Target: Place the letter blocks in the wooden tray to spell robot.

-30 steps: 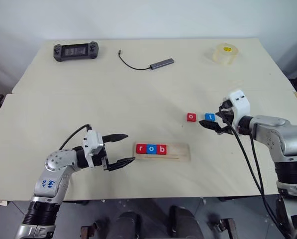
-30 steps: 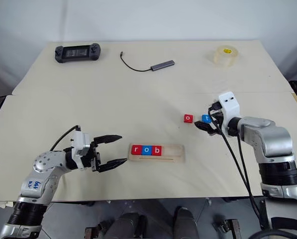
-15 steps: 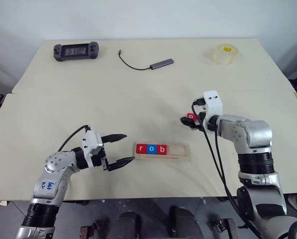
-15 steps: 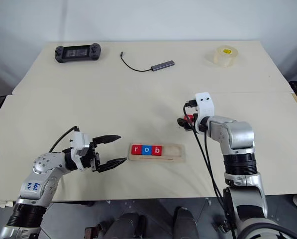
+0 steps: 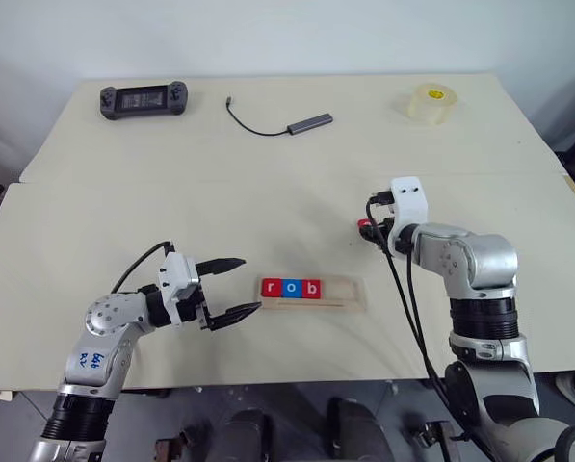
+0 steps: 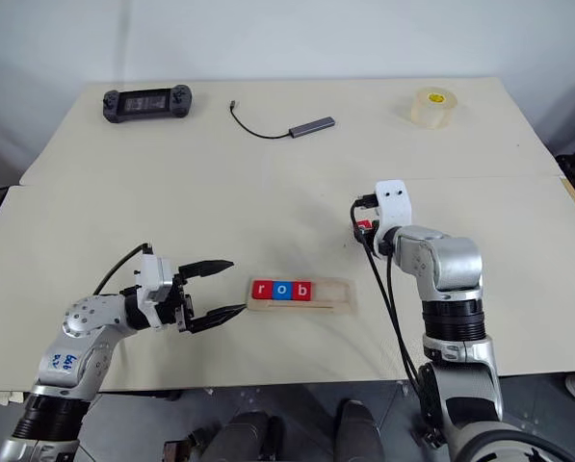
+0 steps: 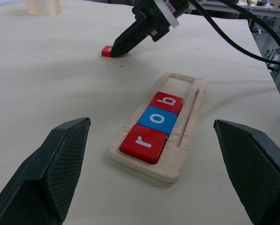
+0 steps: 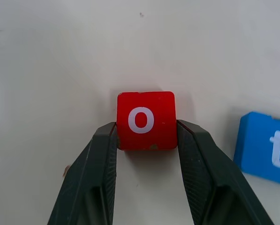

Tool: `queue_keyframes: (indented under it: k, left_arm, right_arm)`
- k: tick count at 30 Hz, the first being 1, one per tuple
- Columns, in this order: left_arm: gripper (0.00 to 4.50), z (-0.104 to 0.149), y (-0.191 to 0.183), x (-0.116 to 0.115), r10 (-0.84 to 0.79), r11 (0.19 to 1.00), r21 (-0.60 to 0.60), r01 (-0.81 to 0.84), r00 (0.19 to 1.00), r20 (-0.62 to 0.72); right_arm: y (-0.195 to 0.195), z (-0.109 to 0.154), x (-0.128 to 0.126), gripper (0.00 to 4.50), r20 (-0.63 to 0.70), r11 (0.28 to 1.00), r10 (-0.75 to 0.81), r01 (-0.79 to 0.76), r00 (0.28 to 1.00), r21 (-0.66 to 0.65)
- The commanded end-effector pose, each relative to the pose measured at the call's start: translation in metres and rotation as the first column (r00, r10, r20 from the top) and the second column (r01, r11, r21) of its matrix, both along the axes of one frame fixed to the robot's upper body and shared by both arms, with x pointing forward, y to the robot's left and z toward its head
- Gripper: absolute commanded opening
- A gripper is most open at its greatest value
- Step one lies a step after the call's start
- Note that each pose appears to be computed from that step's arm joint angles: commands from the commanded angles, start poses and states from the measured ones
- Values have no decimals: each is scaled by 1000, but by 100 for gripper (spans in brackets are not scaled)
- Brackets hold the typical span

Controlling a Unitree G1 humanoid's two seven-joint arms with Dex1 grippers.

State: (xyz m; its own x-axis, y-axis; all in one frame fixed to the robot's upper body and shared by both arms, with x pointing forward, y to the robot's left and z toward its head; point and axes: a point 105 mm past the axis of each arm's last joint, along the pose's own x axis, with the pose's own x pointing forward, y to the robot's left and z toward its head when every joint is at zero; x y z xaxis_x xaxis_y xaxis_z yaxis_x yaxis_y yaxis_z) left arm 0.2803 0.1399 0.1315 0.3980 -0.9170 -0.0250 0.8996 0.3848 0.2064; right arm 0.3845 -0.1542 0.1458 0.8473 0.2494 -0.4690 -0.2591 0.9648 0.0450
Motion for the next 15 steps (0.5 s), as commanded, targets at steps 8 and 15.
queue_keyframes:
  k: [8,15]
  left_arm:
    - [450,2,-11,7,-86,996,-7,86,996,20]
    - [450,2,-12,13,-121,993,0,121,993,19]
  right_arm:
    - [-39,5,-77,151,-9,996,25,-25,1000,-85]
    - [-43,-13,-107,151,-60,998,-8,4,998,-66]
